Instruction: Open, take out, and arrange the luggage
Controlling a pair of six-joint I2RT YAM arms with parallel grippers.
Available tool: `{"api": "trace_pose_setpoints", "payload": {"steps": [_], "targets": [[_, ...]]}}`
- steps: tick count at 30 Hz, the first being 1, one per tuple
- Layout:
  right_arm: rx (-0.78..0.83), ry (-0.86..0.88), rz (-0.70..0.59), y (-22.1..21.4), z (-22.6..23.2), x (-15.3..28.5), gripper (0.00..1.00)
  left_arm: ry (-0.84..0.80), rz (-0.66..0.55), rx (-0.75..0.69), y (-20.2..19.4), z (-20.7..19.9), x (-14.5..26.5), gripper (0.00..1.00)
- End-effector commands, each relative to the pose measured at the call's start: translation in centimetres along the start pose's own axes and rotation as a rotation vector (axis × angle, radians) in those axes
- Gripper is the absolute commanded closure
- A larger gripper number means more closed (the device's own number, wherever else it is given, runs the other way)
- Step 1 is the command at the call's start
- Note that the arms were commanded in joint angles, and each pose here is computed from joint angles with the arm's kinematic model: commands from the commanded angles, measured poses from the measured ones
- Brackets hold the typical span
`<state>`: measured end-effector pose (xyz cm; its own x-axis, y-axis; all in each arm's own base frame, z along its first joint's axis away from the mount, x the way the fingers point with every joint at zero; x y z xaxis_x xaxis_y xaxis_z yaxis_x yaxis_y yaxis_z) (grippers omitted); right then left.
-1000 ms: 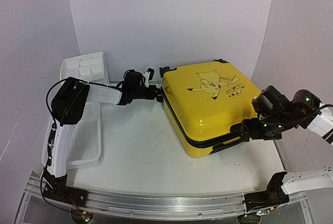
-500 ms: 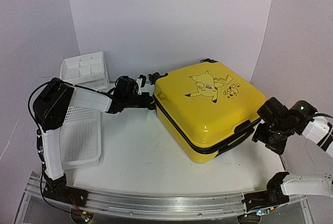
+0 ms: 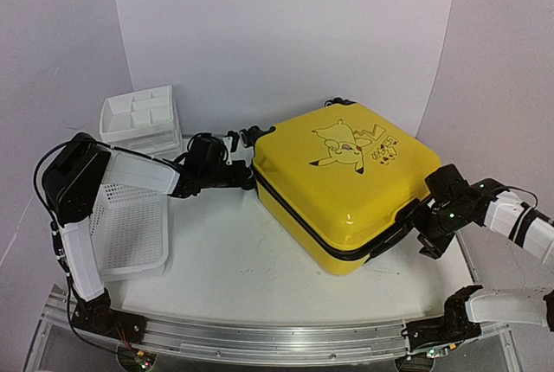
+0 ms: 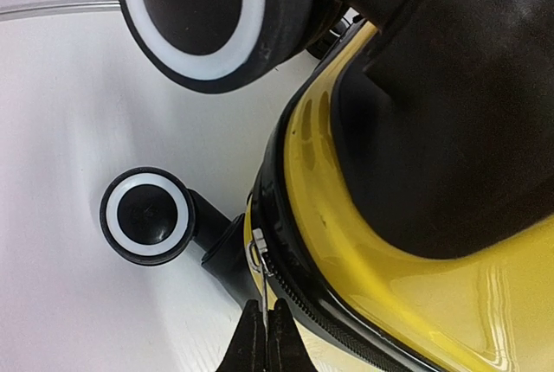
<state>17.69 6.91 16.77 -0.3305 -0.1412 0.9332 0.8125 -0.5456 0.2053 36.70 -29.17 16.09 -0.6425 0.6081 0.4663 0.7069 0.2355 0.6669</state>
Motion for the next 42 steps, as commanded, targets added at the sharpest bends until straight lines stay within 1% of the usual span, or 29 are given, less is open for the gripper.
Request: {"api": "trace_pose_setpoints", "payload": {"steps": [1,2,3,10,15,16,18,20,21,22,24,26,27,29,31,33,34,36,39,42], "targets": [[-0.063,0.099,-0.008,0.7,0.7,-1.1,0.35,-0.142,-0.004,-0.029,0.2,-4.3,2.2,1.00],[-0.076,0.101,-0.011,0.8,0.6,-1.4,0.39,-0.144,-0.004,-0.031,0.1,-4.5,2.3,1.00],[-0.087,0.099,-0.014,0.9,0.5,-1.7,0.40,-0.145,-0.001,-0.033,0.0,-4.7,2.3,1.00],[-0.156,0.109,-0.025,1.4,0.0,-3.4,0.41,-0.163,0.011,-0.043,-0.6,-5.5,2.3,1.00],[-0.153,0.036,-0.055,1.8,-0.6,-4.1,0.48,-0.166,0.014,-0.057,-1.0,-5.8,2.2,1.00],[-0.145,0.022,-0.055,1.9,-0.7,-4.3,0.51,-0.164,0.013,-0.057,-0.9,-5.8,2.2,1.00],[-0.122,-0.004,-0.052,2.0,-0.8,-4.6,0.66,-0.161,0.009,-0.062,-0.9,-5.8,2.1,1.00],[-0.079,-0.027,-0.039,2.0,-1.0,-4.5,0.84,-0.158,0.002,-0.083,-0.8,-5.8,2.3,1.00],[-0.057,-0.055,-0.045,2.1,-1.3,-4.2,0.97,-0.150,-0.007,-0.098,-0.6,-5.6,2.5,1.00],[-0.027,-0.081,-0.048,2.2,-1.7,-4.0,1.00,-0.138,-0.021,-0.108,-0.4,-5.4,2.7,1.00],[0.041,-0.085,-0.035,2.4,-2.1,-3.6,1.00,-0.124,-0.033,-0.112,0.2,-4.7,2.9,1.00],[0.183,0.004,0.019,2.5,-1.6,-3.5,1.00,-0.124,-0.034,-0.107,0.9,-3.9,2.8,1.00],[0.235,0.024,0.020,3.0,-1.5,-3.3,1.00,-0.124,-0.030,-0.107,1.1,-3.4,2.6,1.00],[0.284,0.058,0.065,3.7,-1.9,-3.2,1.00,-0.125,-0.027,-0.114,1.5,-2.9,2.4,1.00],[0.299,0.140,0.174,4.3,-2.1,-3.9,1.00,-0.131,-0.028,-0.134,2.0,-2.5,2.1,1.00],[0.261,0.175,0.273,5.0,-3.6,-4.6,1.00,-0.126,-0.036,-0.129,2.6,-1.9,2.1,1.00],[0.231,0.208,0.300,5.4,-4.3,-5.0,1.00,-0.121,-0.040,-0.122,3.0,-1.5,2.0,1.00],[0.195,0.208,0.327,6.2,-5.3,-5.5,1.00,-0.109,-0.050,-0.118,3.5,-0.8,1.9,1.00],[0.193,0.199,0.315,7.3,-5.0,-5.3,1.00,-0.106,-0.058,-0.098,4.7,0.3,1.3,1.00],[0.200,0.203,0.296,8.3,-4.5,-5.0,1.00,-0.149,-0.060,-0.107,6.2,0.2,0.0,1.00]]}}
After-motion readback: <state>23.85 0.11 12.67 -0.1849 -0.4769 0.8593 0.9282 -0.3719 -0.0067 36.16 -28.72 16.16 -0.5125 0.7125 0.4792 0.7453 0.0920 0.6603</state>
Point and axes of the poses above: each gripper's point midway between its finger pads, its own x axis back along the fingers, its own z axis along the line the jaws close on, y = z × x, the point moved 8 cm from there along x, back along the fingers, and after that the axes turned 11 degrees about x, right-handed, at the moved point
